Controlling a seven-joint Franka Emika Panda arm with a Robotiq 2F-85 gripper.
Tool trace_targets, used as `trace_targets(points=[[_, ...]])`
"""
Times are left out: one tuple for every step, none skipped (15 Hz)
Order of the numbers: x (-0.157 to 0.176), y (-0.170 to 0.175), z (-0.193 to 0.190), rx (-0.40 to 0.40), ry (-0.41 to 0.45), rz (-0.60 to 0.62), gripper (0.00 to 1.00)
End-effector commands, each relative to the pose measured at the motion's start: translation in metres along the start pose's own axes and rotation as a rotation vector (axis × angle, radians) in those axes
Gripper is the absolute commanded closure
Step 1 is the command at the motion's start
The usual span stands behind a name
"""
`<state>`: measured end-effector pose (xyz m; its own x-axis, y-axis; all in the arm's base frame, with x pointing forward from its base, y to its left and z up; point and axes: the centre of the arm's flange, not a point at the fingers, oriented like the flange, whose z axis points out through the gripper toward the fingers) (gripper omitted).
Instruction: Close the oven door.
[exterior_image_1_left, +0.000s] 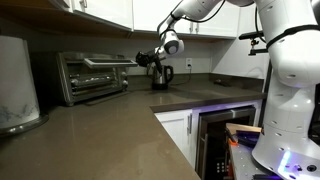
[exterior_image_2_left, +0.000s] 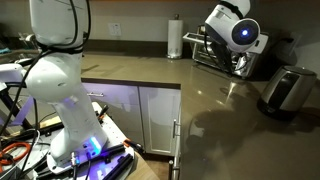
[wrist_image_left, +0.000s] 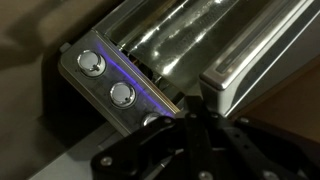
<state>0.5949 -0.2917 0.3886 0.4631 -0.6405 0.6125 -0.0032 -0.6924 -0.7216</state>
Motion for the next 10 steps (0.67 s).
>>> trace_targets(points=[[0.004, -0.029, 0.003, 0.040, 0.032, -0.041, 1.00], [0.005, -0.030, 0.005, 0.037, 0.033, -0.046, 1.00], [0.006, -0.032, 0.006, 0.035, 0.033, -0.050, 1.00], [0.007, -0.032, 0.007, 0.032, 0.034, -0.053, 1.00], [0.009, -0.033, 0.007, 0.026, 0.038, -0.057, 1.00], [0.010, -0.035, 0.008, 0.020, 0.042, -0.062, 1.00], [0.010, -0.036, 0.008, 0.012, 0.047, -0.068, 1.00], [0.011, -0.039, 0.007, -0.003, 0.055, -0.081, 1.00], [0.011, -0.041, 0.007, -0.016, 0.059, -0.094, 1.00], [0.012, -0.045, 0.007, -0.034, 0.066, -0.111, 1.00]])
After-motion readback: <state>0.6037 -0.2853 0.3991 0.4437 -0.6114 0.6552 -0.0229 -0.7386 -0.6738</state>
